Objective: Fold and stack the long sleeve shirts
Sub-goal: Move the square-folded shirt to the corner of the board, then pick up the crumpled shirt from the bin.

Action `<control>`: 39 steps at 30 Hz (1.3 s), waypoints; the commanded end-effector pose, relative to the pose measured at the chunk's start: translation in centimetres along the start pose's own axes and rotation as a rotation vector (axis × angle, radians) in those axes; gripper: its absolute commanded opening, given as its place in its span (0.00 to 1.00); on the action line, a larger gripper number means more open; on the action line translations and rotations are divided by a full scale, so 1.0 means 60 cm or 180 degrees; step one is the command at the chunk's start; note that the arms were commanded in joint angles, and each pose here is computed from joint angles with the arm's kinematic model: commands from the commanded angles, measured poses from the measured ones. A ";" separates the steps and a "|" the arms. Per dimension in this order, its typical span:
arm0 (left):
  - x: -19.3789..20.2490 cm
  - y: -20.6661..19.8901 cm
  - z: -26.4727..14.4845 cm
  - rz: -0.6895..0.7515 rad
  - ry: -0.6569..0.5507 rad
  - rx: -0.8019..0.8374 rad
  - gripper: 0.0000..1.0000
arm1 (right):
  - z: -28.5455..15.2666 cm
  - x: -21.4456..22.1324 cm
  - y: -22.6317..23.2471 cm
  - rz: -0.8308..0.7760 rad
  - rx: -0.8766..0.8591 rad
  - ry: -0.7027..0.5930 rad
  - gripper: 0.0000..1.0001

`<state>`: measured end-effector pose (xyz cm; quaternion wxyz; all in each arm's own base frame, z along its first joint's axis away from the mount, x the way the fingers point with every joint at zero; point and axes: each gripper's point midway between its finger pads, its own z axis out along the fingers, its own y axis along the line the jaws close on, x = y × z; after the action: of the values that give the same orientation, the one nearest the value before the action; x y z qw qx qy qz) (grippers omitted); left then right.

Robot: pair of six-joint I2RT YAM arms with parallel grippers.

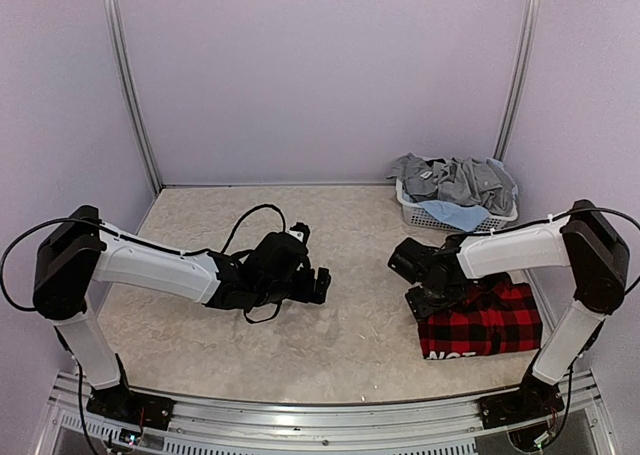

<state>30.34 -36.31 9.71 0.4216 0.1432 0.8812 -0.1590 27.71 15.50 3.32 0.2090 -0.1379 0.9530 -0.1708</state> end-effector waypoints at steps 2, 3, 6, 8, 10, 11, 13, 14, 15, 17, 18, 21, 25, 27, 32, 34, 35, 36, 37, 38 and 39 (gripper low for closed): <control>-0.005 -0.001 0.000 0.0045 0.0011 0.0012 0.99 | 0.002 0.037 -0.049 0.0158 0.0203 0.0217 0.82; -0.005 -0.002 0.000 0.0046 0.0014 0.0014 0.99 | 0.003 0.039 -0.056 0.0211 0.0212 0.0234 0.83; -0.005 -0.001 -0.001 0.0049 0.0015 0.0012 0.99 | 0.009 0.041 -0.073 0.0352 0.0202 0.0279 0.83; -0.006 -0.002 -0.001 0.0051 0.0014 0.0014 0.99 | 0.009 0.038 -0.082 0.0401 0.0224 0.0267 0.84; -0.006 -0.002 -0.001 0.0059 0.0017 0.0016 0.99 | 0.011 0.032 -0.089 0.0435 0.0242 0.0249 0.85; -0.007 -0.002 -0.001 0.0054 0.0016 0.0016 0.99 | 0.012 0.028 -0.089 0.0428 0.0227 0.0236 0.85; -0.007 -0.003 -0.002 0.0055 0.0016 0.0019 0.99 | 0.014 0.021 -0.086 0.0397 0.0193 0.0207 0.85; -0.007 -0.003 -0.002 0.0056 0.0015 0.0019 0.99 | 0.013 0.017 -0.082 0.0365 0.0158 0.0187 0.85; -0.008 -0.002 -0.002 0.0055 0.0010 0.0009 0.99 | 0.011 0.012 -0.076 0.0332 0.0094 0.0147 0.85; -0.007 0.001 -0.002 0.0057 0.0011 -0.0014 0.99 | -0.002 -0.006 -0.058 0.0280 -0.0111 0.0001 0.86; -0.008 0.002 -0.002 0.0061 0.0003 -0.0028 0.99 | -0.016 -0.019 -0.043 0.0243 -0.0247 -0.0117 0.86; -0.013 0.009 -0.004 0.0060 -0.0017 -0.0069 0.99 | -0.068 -0.068 -0.018 0.0268 -0.0687 -0.0518 0.88; -0.026 0.016 -0.011 0.0036 -0.0067 -0.0090 0.99 | -0.146 -0.137 -0.037 0.0441 -0.0918 -0.1099 0.89; -0.033 0.019 -0.016 0.0017 -0.0099 -0.0095 0.99 | -0.167 -0.166 -0.072 0.0563 -0.0793 -0.1281 0.89; -0.047 0.019 -0.027 -0.0017 -0.0155 -0.0063 0.99 | -0.185 -0.247 -0.185 0.0915 -0.0356 -0.1627 0.87; -0.054 0.020 -0.033 -0.0028 -0.0188 -0.0058 0.99 | -0.185 -0.280 -0.226 0.1024 -0.0267 -0.1745 0.86; -0.058 0.020 -0.037 -0.0040 -0.0209 -0.0056 0.99 | -0.181 -0.296 -0.244 0.1072 -0.0239 -0.1773 0.86; -0.061 0.020 -0.040 -0.0047 -0.0224 -0.0052 0.99 | -0.174 -0.311 -0.259 0.1110 -0.0231 -0.1787 0.85; -0.065 0.021 -0.044 -0.0055 -0.0241 -0.0047 0.99 | -0.166 -0.326 -0.273 0.1137 -0.0224 -0.1800 0.85; -0.066 0.020 -0.046 -0.0055 -0.0251 -0.0043 0.99 | -0.153 -0.339 -0.283 0.1147 -0.0233 -0.1790 0.85; -0.071 0.021 -0.050 -0.0059 -0.0274 -0.0038 0.99 | -0.142 -0.353 -0.295 0.1169 -0.0213 -0.1779 0.85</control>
<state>31.08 -34.97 12.48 0.4397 0.1309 0.8742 -0.1594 41.47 10.40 23.81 0.4657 -0.0111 0.8835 -0.0492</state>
